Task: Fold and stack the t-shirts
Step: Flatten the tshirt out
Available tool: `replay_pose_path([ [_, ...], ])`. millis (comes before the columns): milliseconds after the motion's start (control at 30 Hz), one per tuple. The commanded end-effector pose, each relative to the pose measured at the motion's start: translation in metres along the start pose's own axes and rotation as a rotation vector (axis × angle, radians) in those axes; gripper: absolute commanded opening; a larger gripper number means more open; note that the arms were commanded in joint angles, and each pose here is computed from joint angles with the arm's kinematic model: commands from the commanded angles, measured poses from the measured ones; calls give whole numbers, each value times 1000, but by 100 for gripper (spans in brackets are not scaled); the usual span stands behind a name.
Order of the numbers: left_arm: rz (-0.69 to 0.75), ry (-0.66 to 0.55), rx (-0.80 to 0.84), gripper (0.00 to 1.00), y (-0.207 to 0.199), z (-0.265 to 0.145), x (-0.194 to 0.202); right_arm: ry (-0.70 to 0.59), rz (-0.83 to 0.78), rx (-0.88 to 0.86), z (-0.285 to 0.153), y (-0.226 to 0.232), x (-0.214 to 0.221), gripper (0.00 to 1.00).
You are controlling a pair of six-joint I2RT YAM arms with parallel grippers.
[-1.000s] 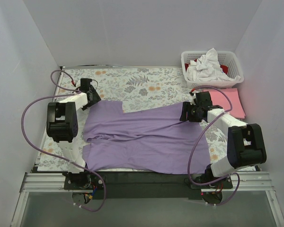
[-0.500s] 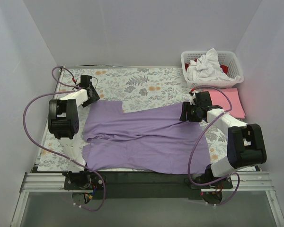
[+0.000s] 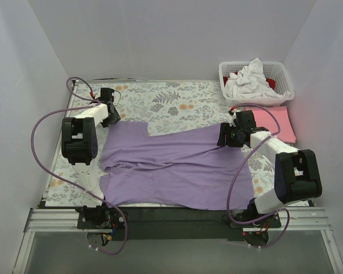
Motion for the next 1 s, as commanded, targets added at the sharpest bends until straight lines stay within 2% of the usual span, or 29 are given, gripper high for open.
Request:
replay_pose_path([
  [0,69,283,-17,42,2,16,81,-24,-17,-17,-4,4,-3,65],
  [167,70,311,-8,23,1,20,92,-13,-16,-13,-1,2,0,65],
  [200,70,315,-4,14,0,20,94,-22,-16,-13,-1,2,-2,65],
  [300,67,296,4,0,0,17,91,-33,-17,-3,-1,1,-5,64],
  [433,63,245,-11,0,4,7,78,-61,-19,22,1,1,-18,64],
  [633,7,97,-32,0,15,-23,48,-124,-19,71,7,4,-53,64],
  [700,-9,82,-26,0,17,-30,52,-161,-24,129,9,-4,-67,63],
  [967,-9,60,-14,0,17,-29,55,-198,-62,150,31,-3,-110,56],
])
Point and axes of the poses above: each gripper's point midway between its finger pads, its own z axis out along the fingers, its own y axis along the line the jaws close on, x = y × z, the point moved 2 cm from there along -z, back along the fingers, and after that the axes turned 13 degrees about z, right-handed, at the moved point
